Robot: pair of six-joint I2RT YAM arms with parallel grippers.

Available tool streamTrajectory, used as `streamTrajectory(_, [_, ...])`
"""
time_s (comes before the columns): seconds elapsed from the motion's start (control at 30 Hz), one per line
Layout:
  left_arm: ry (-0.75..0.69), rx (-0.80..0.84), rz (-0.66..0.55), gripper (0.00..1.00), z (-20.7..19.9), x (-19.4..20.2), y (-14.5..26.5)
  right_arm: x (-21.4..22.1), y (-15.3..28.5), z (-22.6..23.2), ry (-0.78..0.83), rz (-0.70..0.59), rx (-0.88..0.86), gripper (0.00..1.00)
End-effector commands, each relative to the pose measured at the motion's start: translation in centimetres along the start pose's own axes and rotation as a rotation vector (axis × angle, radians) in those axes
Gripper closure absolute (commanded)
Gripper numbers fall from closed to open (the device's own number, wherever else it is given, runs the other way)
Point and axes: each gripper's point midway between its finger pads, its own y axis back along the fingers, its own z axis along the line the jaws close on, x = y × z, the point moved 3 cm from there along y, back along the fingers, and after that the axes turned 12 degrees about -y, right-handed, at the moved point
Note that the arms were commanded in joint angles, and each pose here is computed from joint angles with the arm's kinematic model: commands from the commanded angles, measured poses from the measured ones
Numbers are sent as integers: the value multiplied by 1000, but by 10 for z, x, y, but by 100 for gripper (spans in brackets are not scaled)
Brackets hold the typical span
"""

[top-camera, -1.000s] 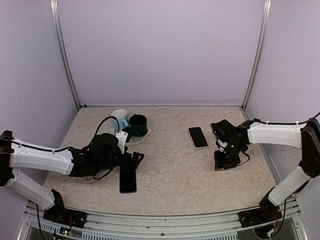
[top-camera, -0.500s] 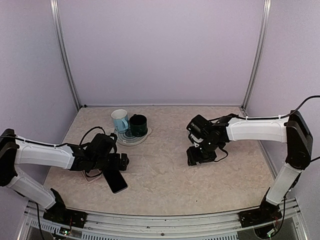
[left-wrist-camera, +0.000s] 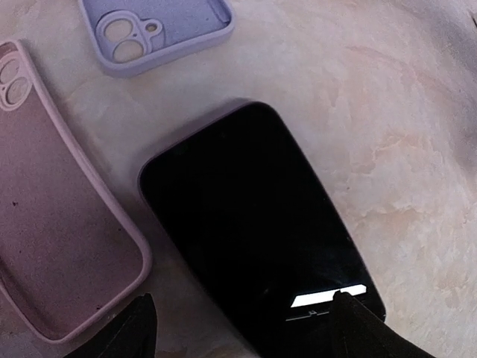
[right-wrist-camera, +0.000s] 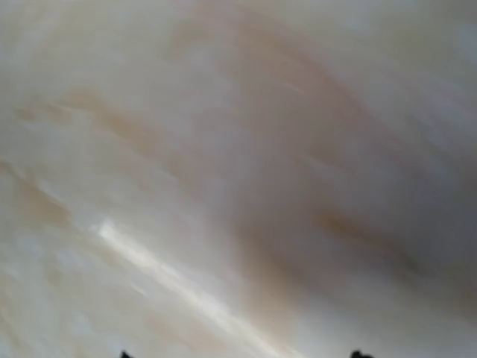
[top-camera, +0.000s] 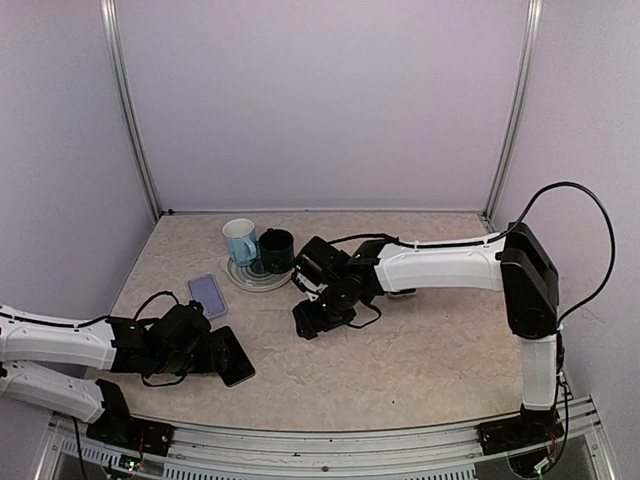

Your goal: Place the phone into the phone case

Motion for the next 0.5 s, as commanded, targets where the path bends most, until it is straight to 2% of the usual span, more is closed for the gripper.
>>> streamTrajectory(0.0, [41,-19,25,20,13,7,-8,-4,-15,33,107,5,-49,37])
streamTrajectory(0.17, [-29,62,98,21,-10,19,-24,-6,-16,33,114,-10,-22,37])
streamTrajectory(0.33, [-208,254,67,24,-77,5,-21,-2,-5,17,89,-38,35,34])
streamTrajectory(0.47, [-293,359,108,25,-118,2,-30,3,9,-16,25,-53,157,30])
